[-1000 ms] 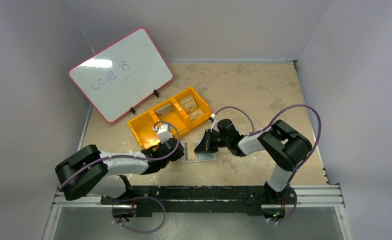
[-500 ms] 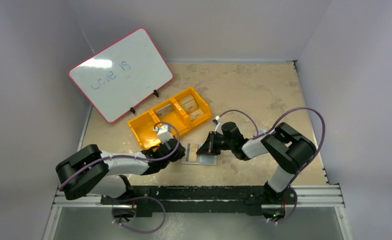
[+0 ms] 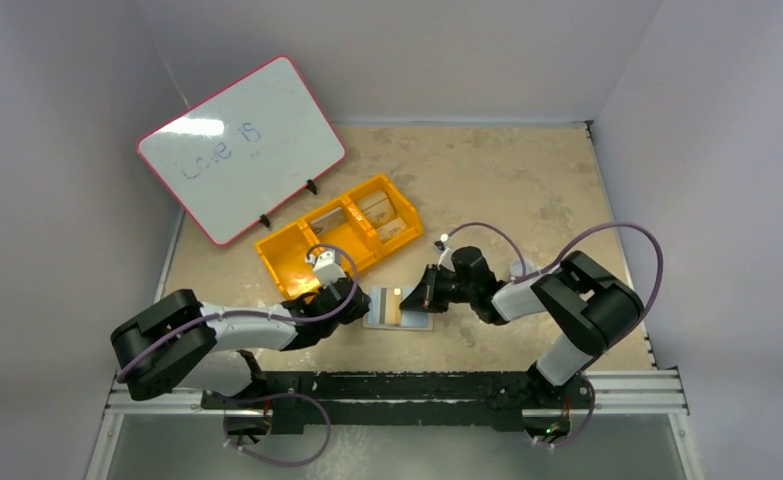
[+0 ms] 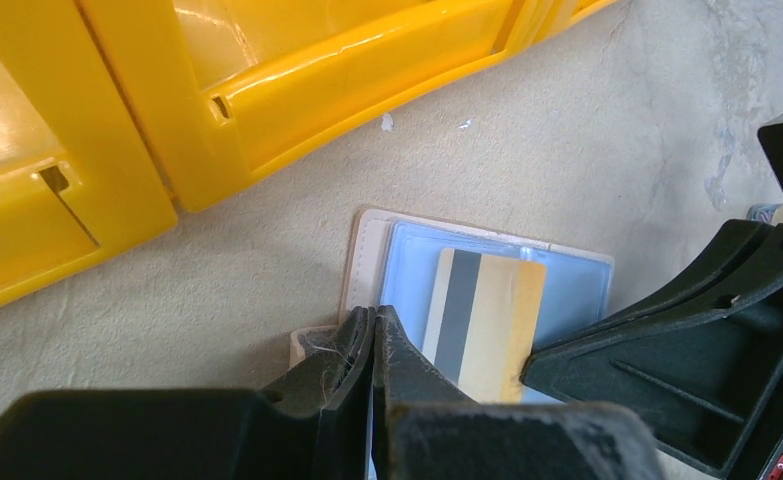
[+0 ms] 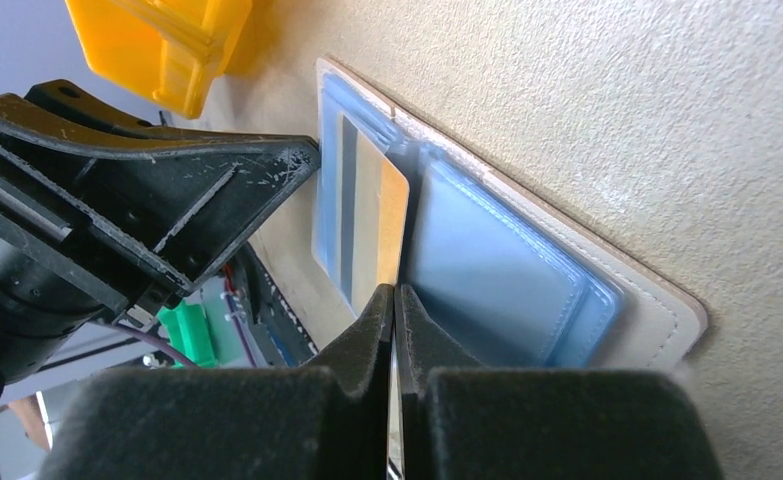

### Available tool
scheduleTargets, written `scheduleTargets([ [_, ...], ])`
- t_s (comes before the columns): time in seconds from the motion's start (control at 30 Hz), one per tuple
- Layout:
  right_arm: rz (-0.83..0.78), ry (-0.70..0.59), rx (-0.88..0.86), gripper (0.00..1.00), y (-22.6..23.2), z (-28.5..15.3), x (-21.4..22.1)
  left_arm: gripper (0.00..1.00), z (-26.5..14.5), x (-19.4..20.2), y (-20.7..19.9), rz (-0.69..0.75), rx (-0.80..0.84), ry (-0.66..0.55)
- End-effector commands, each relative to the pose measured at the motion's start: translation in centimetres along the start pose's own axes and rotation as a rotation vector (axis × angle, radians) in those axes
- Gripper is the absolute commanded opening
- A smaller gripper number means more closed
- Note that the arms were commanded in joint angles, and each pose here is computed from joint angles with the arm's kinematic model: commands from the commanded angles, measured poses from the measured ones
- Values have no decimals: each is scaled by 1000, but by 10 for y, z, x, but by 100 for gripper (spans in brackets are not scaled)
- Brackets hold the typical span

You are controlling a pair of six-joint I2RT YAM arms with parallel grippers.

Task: Take the credit cards out of the card holder

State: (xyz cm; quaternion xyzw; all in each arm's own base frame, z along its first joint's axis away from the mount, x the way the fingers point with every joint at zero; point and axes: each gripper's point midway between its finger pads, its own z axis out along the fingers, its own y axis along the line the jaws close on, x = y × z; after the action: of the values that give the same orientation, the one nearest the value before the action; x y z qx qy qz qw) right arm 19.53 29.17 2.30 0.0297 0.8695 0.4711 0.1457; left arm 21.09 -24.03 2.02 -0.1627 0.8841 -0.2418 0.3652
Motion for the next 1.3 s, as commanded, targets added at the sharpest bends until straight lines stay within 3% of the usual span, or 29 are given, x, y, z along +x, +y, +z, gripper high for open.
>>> scheduleTargets([
  [0.0, -7, 13, -47, 5, 8, 1, -1, 0, -7, 33, 33, 104, -71, 134],
  [0.1, -1, 13, -60, 19, 10, 5, -4, 0, -7, 36, 27, 115, -46, 152],
  [0.27, 17, 3, -31, 26, 5, 10, -7, 0, -6, 40, 24, 121, -37, 166],
  [0.33, 8, 0, -50, 25, 9, 10, -9, 0, -6, 41, 26, 123, -40, 167],
  [0.53, 18, -33, -33, 0, 8, 5, -12, 0, -7, 38, 33, 122, -78, 148],
  [1.07, -37, -139, 141, 0, -10, -49, -33, 0, -13, 22, 45, 92, -112, 70],
  [1.27, -127, -332, 185, 0, 33, -86, -81, 3, -15, 16, 23, 105, -42, 65],
])
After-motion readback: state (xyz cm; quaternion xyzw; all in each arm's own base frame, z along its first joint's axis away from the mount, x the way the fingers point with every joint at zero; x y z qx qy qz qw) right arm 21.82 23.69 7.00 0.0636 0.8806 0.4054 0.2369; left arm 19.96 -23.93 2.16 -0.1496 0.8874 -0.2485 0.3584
